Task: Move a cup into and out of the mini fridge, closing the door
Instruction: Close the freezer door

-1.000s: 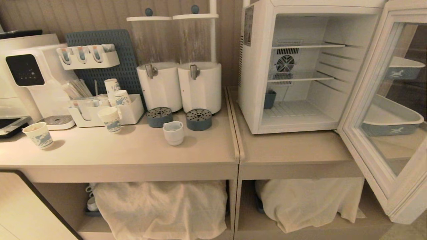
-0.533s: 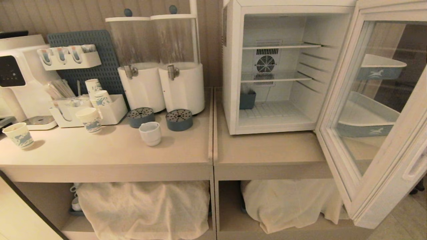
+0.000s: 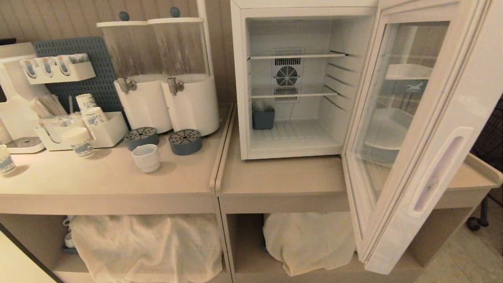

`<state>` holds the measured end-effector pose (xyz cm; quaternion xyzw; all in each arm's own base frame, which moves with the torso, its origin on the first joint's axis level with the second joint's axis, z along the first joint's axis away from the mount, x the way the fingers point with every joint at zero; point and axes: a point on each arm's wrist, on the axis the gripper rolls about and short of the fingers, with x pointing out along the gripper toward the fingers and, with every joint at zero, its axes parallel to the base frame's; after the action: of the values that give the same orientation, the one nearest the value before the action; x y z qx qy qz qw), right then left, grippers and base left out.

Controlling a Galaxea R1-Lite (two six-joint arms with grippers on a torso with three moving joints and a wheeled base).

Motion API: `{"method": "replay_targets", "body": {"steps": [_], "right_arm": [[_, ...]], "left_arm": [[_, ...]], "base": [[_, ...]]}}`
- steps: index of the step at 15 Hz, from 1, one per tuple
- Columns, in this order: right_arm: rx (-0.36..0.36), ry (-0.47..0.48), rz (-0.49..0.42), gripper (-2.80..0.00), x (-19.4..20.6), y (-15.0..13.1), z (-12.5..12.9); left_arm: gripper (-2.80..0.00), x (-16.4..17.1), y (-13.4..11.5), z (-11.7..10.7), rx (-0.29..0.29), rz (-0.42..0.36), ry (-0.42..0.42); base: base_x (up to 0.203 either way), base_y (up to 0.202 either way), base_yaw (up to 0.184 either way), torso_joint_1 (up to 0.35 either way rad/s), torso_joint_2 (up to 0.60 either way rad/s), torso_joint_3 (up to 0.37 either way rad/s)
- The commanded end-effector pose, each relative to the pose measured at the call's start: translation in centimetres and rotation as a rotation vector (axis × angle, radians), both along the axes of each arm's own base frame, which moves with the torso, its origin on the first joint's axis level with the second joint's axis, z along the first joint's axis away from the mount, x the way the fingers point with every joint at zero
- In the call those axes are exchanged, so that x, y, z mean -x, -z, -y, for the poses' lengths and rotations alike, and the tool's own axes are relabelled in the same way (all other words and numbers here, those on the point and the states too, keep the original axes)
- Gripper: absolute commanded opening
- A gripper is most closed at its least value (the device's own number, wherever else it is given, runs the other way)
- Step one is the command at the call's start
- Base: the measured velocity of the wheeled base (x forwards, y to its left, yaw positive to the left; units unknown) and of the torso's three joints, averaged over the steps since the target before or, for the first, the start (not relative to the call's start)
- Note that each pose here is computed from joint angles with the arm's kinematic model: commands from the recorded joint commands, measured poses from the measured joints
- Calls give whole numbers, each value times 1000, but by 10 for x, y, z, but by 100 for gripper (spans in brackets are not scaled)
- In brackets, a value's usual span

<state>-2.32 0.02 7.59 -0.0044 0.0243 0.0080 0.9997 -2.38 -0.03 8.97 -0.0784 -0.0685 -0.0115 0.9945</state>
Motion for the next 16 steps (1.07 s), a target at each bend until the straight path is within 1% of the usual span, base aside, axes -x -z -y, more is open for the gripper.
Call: {"method": "replay_targets", "body": {"steps": [1, 2, 6, 7, 9, 11, 12, 14, 15, 16], "right_arm": [[0, -1, 0, -280, 0, 0, 0], [-1, 0, -2, -280, 0, 0, 0], [-15, 8, -1, -280, 1, -1, 0], [-36, 10, 9, -280, 1, -1, 0], [-48, 18, 42, -280, 1, -4, 0], [-50, 35, 122, -280, 12, -31, 1], [-51, 28, 177, -280, 25, -55, 1], [-64, -56, 230, -280, 54, -101, -1], [-92, -107, 234, -280, 65, -124, -2], [-123, -163, 199, -280, 67, -145, -3]], "left_arm": [[-280, -3, 11, 0, 1, -36, 0], [-280, -3, 11, 0, 1, -34, 0], [-280, -3, 11, 0, 1, -35, 0], [-280, -3, 11, 0, 1, -35, 0], [-280, -3, 11, 0, 1, -36, 0], [-280, -3, 11, 0, 1, -34, 0], [-280, -3, 11, 0, 0, -35, 0], [-280, -3, 11, 0, 1, -35, 0], [-280, -3, 11, 0, 1, -36, 0], [-280, -3, 11, 0, 1, -35, 0]], "base": [[0, -163, -7, 5, 2, 7], [0, -101, 0, -2, 2, 2], [0, 0, 0, 0, 0, 0], [0, 0, 0, 0, 0, 0], [0, 0, 0, 0, 0, 0], [0, 0, 0, 0, 0, 0], [0, 0, 0, 0, 0, 0], [0, 0, 0, 0, 0, 0], [0, 0, 0, 0, 0, 0], [0, 0, 0, 0, 0, 0]]}}
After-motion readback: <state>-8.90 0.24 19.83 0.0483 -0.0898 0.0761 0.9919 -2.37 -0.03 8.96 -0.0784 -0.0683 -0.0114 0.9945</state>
